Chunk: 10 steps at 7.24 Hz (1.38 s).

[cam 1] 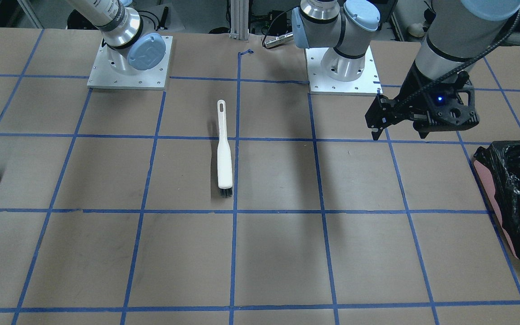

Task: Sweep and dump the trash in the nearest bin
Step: 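Tilt the dustpan over the black bin with the right gripper while the left arm retracts, then carry the empty dustpan back to the table center with the right gripper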

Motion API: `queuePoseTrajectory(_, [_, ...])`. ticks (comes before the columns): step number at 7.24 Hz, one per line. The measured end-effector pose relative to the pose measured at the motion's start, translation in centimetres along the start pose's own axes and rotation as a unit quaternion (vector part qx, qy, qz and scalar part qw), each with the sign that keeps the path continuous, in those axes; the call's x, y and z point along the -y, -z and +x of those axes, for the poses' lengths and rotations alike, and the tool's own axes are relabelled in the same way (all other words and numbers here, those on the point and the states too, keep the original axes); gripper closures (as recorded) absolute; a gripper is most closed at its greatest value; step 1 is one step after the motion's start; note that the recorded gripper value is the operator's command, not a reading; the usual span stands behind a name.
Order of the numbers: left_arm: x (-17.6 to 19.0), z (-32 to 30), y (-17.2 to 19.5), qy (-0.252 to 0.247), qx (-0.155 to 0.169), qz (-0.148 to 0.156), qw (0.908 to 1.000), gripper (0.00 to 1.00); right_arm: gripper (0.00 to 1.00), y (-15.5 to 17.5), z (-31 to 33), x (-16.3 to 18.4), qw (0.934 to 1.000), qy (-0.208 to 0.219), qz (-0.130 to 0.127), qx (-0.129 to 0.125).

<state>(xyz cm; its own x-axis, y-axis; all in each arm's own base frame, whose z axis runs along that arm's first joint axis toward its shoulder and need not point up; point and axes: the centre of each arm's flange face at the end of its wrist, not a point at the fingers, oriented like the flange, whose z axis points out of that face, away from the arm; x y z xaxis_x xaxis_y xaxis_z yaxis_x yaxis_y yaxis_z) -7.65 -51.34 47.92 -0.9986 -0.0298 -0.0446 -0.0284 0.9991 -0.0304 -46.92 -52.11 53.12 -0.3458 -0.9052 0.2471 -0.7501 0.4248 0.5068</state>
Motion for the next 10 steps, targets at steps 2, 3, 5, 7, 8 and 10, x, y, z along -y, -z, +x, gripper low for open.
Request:
queuePoseTrajectory(2, [-0.9,0.7,0.4,0.001,-0.018,0.001,0.9998,0.0,1.0,3.8,0.6,6.9,0.9952,-0.066,0.068,0.022])
queuePoseTrajectory(3, [-1.3,1.0,0.3,0.0,-0.018,-0.002,0.9998,0.0,1.0,5.3,0.9,11.5,0.9895,-0.1,0.096,0.042])
queuePoseTrajectory(5, [-1.6,1.0,0.1,-0.001,-0.01,-0.004,0.9999,0.0,1.0,8.2,0.6,21.3,0.9794,-0.141,0.129,0.064])
queuePoseTrajectory(7, [-1.5,1.0,-0.2,-0.002,-0.007,-0.006,1.0,0.0,1.0,11.7,-0.2,30.0,0.9647,-0.197,0.157,0.077])
queuePoseTrajectory(8, [-1.4,1.0,-0.3,-0.002,-0.007,-0.006,1.0,0.0,1.0,14.2,-1.2,34.9,0.9555,-0.23,0.165,0.084])
queuePoseTrajectory(10, [-1.2,1.0,-0.5,-0.002,-0.007,-0.006,1.0,0.0,1.0,19.5,-4.8,44.9,0.9305,-0.303,0.176,0.106])
